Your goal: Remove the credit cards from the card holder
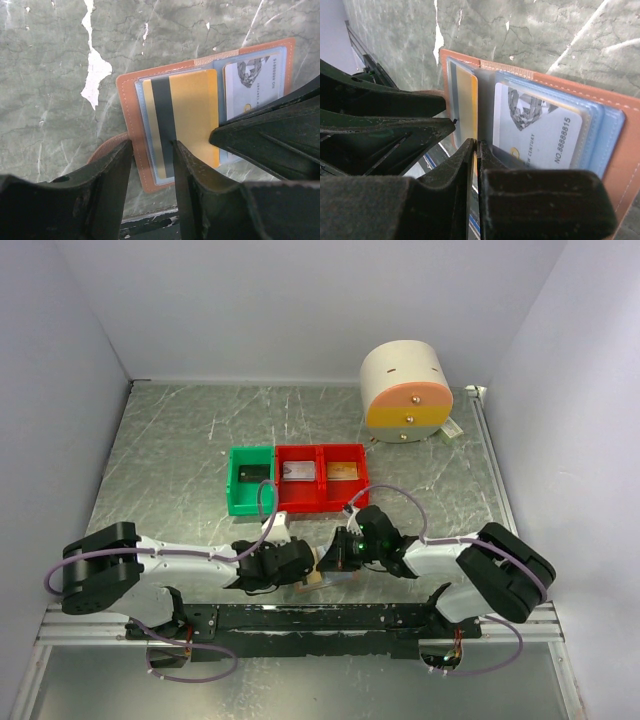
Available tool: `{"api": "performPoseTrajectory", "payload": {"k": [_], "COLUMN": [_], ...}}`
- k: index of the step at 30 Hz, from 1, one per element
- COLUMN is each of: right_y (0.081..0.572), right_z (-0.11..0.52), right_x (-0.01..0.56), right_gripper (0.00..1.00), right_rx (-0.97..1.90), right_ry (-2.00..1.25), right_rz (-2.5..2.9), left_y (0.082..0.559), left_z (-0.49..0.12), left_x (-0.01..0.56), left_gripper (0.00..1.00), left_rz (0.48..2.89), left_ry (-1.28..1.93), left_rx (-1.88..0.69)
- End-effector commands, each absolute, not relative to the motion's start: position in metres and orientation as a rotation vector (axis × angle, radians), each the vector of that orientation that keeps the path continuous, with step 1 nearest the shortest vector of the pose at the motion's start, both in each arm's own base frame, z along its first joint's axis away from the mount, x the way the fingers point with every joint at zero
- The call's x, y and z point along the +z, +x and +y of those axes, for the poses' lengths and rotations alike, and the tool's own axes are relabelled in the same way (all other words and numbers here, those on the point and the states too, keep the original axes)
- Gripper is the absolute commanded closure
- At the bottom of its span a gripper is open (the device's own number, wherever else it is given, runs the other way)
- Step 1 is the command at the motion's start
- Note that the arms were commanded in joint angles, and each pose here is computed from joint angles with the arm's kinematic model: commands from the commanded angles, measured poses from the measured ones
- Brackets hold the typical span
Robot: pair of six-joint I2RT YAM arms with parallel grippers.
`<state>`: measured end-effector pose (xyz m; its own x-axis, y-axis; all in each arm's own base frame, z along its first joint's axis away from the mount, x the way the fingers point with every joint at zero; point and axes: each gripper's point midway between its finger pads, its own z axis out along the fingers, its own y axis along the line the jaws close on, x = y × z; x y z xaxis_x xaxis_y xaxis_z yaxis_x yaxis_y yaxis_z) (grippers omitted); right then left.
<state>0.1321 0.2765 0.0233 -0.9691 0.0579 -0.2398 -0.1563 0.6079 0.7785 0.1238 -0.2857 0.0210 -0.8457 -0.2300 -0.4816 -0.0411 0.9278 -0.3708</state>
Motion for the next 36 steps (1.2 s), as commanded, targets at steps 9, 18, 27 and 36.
{"api": "performPoseTrajectory", "payload": {"k": [9, 18, 27, 36], "right_y": [0.139, 0.142, 0.144, 0.141], "right_z": [0.284, 0.28, 0.275, 0.275], "right_x": [0.034, 0.031, 0.041, 0.028], "right_gripper": [0.87, 0.89, 1.0, 0.8], "right_rx": [1.323, 1.292, 1.277, 1.258], "right_ry": [-0.109, -0.09, -0.107, -0.122], "right_rz": [2.552, 2.552, 2.516, 2.571], "left_y": [0.112, 0.113, 0.112, 0.112], "left_z": [-0.258, -0.257, -0.257, -0.259], "left_x": [-0.016, -0.017, -0.015, -0.017], "left_gripper": [0.6, 0.62, 0.62, 0.63], "left_rz": [2.651, 2.654, 2.647, 2.652], "left_ry": [-0.154, -0.155, -0.167, -0.153], "left_rx": [-0.155, -0.13, -0.162, -0.159]}}
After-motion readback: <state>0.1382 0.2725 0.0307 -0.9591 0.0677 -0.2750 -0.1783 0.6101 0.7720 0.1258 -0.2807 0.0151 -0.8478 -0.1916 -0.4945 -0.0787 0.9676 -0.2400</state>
